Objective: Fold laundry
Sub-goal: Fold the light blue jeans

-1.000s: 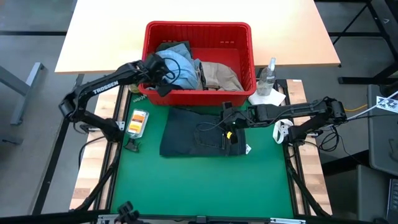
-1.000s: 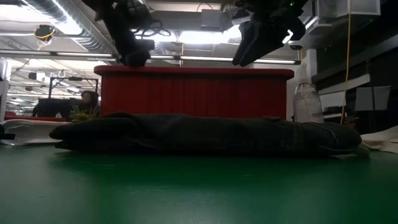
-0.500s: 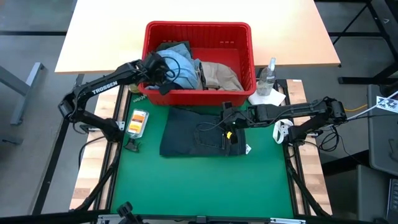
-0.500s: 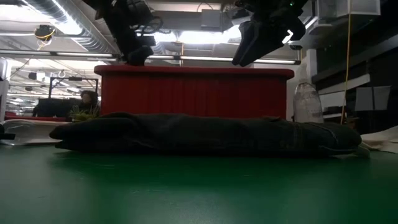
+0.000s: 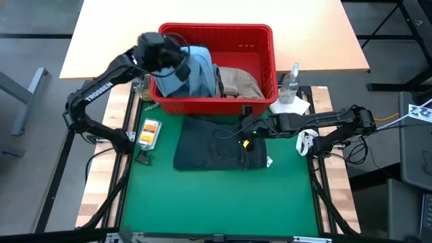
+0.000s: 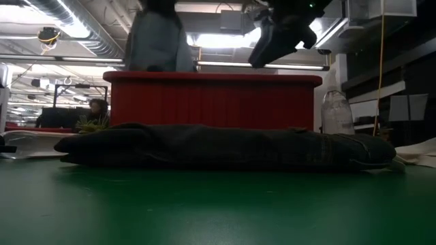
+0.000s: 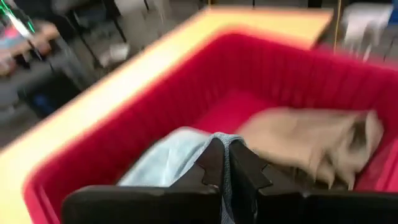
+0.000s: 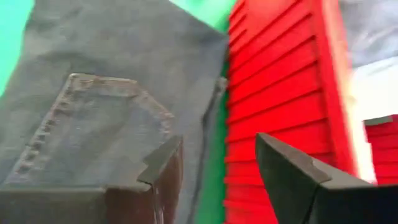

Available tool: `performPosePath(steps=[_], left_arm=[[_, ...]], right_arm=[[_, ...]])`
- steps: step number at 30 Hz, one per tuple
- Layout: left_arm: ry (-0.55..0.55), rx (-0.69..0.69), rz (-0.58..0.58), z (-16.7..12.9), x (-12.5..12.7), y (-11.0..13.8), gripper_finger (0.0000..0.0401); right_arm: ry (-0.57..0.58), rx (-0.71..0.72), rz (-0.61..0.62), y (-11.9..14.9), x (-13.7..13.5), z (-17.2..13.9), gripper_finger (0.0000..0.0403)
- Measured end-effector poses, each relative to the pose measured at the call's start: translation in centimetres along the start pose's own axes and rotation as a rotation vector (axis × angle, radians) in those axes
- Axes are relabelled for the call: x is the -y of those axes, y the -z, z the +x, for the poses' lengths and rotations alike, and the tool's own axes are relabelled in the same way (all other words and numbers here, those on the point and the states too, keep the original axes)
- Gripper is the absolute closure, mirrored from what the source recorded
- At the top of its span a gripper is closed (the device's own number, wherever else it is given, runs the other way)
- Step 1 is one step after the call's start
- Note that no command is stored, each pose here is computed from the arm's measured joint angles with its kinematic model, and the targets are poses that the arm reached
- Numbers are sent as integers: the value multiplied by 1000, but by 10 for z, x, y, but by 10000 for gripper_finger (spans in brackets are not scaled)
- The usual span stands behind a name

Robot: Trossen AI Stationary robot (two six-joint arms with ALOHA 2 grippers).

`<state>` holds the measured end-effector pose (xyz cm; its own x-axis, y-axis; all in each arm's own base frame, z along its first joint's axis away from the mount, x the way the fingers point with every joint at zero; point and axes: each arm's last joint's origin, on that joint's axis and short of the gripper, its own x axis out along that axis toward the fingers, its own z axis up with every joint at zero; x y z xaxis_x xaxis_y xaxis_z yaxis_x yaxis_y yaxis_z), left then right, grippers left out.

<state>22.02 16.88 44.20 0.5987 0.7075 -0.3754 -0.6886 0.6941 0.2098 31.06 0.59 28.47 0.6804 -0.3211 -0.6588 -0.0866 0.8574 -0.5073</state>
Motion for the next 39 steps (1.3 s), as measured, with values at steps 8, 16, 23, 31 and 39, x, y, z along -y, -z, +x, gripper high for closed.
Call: performPosePath(steps=[8,16,23,31,39], left_arm=[[65,305,-42,-52,-4,-58,399],[149,515,-68,-103,-6,-92,399],[418,653,-82,-138,4,-107,400],[890,558,-109,-158,32,-101,400],[1086,134,-18,-159,65,-64,373]], right_arm=[[235,18,4,-6,13,-11,203],[483,81,98,-15,32,-34,203],[544,158,76,-18,43,-58,203],[565,202,108,-14,51,-82,203],[541,223,101,-13,52,-86,203]])
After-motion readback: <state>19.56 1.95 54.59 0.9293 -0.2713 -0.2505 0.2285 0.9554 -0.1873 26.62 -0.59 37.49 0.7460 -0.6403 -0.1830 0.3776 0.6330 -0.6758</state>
